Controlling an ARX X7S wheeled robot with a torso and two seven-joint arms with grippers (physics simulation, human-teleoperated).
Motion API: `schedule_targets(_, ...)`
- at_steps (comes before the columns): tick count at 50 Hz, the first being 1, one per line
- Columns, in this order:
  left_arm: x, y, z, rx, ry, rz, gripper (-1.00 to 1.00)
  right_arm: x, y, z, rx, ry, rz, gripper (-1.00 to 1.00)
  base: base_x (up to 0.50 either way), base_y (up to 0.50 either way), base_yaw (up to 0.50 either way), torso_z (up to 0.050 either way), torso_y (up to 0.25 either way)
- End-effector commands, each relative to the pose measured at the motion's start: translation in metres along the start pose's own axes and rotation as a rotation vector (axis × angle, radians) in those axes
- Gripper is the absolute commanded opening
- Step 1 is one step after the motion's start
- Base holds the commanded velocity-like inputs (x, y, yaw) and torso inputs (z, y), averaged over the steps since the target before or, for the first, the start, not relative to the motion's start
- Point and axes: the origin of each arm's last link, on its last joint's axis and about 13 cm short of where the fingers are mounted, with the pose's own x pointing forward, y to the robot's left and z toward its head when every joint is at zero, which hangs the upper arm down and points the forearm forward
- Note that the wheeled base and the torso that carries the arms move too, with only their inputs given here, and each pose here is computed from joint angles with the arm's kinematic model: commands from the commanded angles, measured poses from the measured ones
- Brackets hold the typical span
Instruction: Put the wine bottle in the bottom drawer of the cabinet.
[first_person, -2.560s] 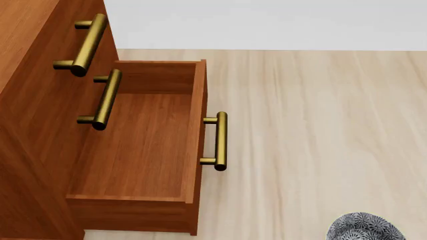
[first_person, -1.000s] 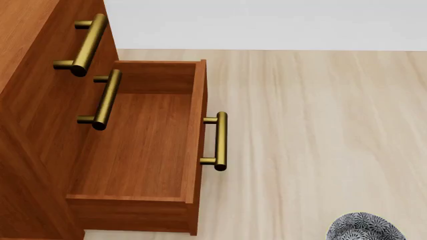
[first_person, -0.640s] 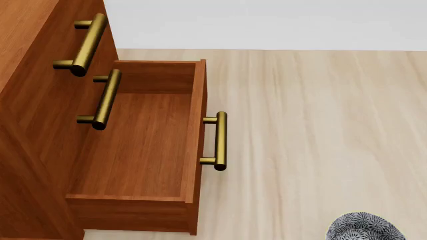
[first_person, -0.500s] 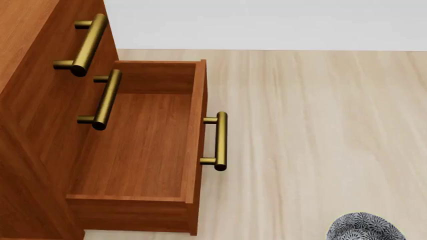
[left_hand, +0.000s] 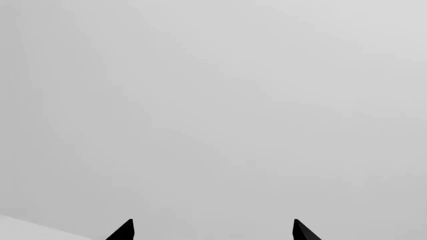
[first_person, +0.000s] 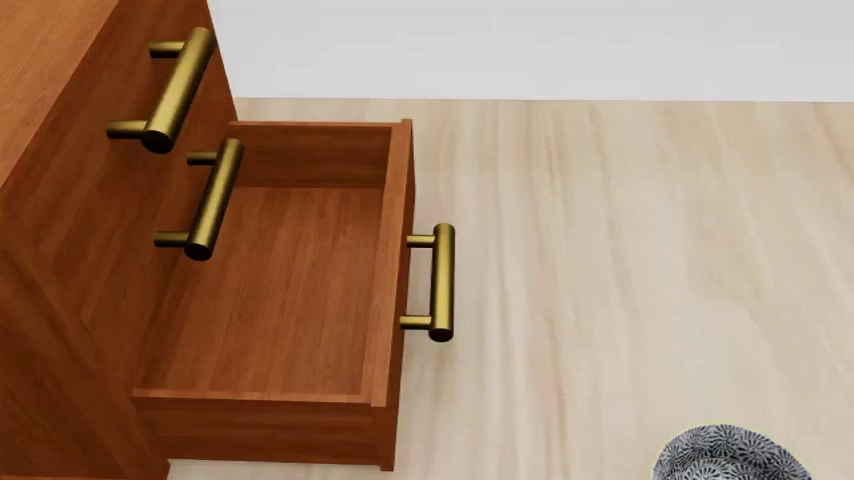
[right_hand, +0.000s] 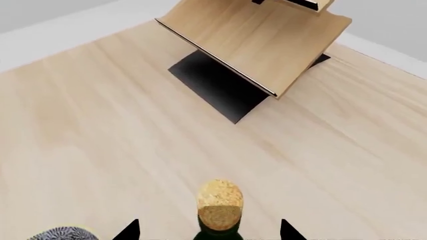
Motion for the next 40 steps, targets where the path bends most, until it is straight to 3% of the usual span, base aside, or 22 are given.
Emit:
schedule_targets(1, 0.0, 0.0, 0.001, -0.001, 0.0, -0.001, 1.0, 0.004, 0.001, -0.001, -0.012, 0.019, -0.004, 1.0, 0.0, 0.0, 0.0, 0.0, 0.0)
schedule_targets(11, 0.0, 0.0, -0.001, -0.003, 0.003, -0.001, 1.0, 0.006, -0.002, -0.003, -0.006, 0.023, -0.016, 1.0, 0.0, 0.0, 0.0, 0.0, 0.0)
schedule_targets(12, 0.0, 0.0, -0.001, -0.002, 0.001, 0.0, 1.0, 0.006, -0.002, -0.003, -0.013, 0.022, -0.019, -1.0, 0.0, 0.0, 0.0, 0.0, 0.0)
schedule_targets(28, 0.0, -0.001, 0.0, -0.006, 0.002, -0.001, 1.0, -0.001, 0.0, 0.008, -0.034, -0.028, -0.017, -1.0, 0.0, 0.0, 0.0, 0.0, 0.0)
schedule_targets(40, 0.0, -0.001, 0.0, -0.005, 0.003, -0.005, 1.0, -0.022, 0.01, 0.05, -0.053, -0.151, 0.025, -1.0, 0.0, 0.0, 0.0, 0.0, 0.0)
